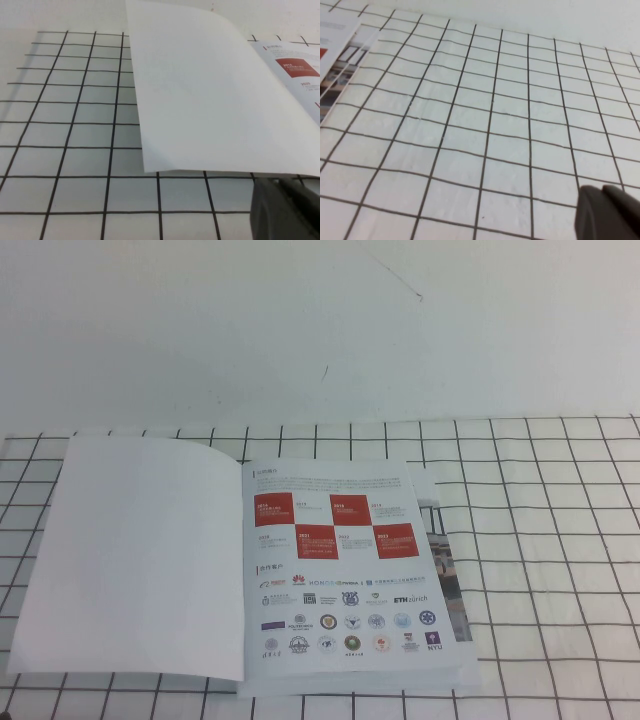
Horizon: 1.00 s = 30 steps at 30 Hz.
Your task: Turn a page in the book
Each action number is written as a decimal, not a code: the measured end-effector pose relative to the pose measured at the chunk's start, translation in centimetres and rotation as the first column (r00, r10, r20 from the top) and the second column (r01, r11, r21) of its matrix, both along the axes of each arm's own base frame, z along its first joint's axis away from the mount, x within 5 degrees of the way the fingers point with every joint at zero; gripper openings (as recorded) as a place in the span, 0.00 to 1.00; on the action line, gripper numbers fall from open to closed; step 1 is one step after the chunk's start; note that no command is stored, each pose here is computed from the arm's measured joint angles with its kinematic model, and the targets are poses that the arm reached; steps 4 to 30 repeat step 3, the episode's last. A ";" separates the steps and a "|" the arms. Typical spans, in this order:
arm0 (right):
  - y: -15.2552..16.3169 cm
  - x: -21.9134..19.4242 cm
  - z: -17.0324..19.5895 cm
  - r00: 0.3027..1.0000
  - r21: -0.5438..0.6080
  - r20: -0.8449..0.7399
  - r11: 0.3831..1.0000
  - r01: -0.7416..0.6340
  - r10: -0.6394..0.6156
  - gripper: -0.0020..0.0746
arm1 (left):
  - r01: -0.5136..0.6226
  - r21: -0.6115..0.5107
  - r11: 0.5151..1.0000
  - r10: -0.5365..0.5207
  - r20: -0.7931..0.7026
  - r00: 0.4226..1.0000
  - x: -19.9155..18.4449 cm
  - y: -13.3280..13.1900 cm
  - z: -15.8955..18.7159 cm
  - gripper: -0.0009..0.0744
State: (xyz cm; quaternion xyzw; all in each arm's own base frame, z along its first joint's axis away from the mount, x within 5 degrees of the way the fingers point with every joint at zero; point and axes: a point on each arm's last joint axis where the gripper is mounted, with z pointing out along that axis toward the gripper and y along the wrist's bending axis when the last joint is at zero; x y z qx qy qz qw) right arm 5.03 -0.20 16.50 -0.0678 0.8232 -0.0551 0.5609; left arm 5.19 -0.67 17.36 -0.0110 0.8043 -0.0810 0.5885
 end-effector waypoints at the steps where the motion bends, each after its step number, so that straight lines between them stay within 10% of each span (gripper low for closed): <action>1: 0.0 0.0 0.0 1.000 0.000 0.002 1.000 0.000 0.000 0.02 | 0.000 0.000 1.000 0.000 0.000 1.000 0.0 0.0 0.0 0.01; 30: 0.0 0.0 0.0 1.000 -0.002 0.001 1.000 -0.001 0.001 0.02 | 0.000 0.000 1.000 0.000 0.000 1.000 0.0 0.0 0.0 0.01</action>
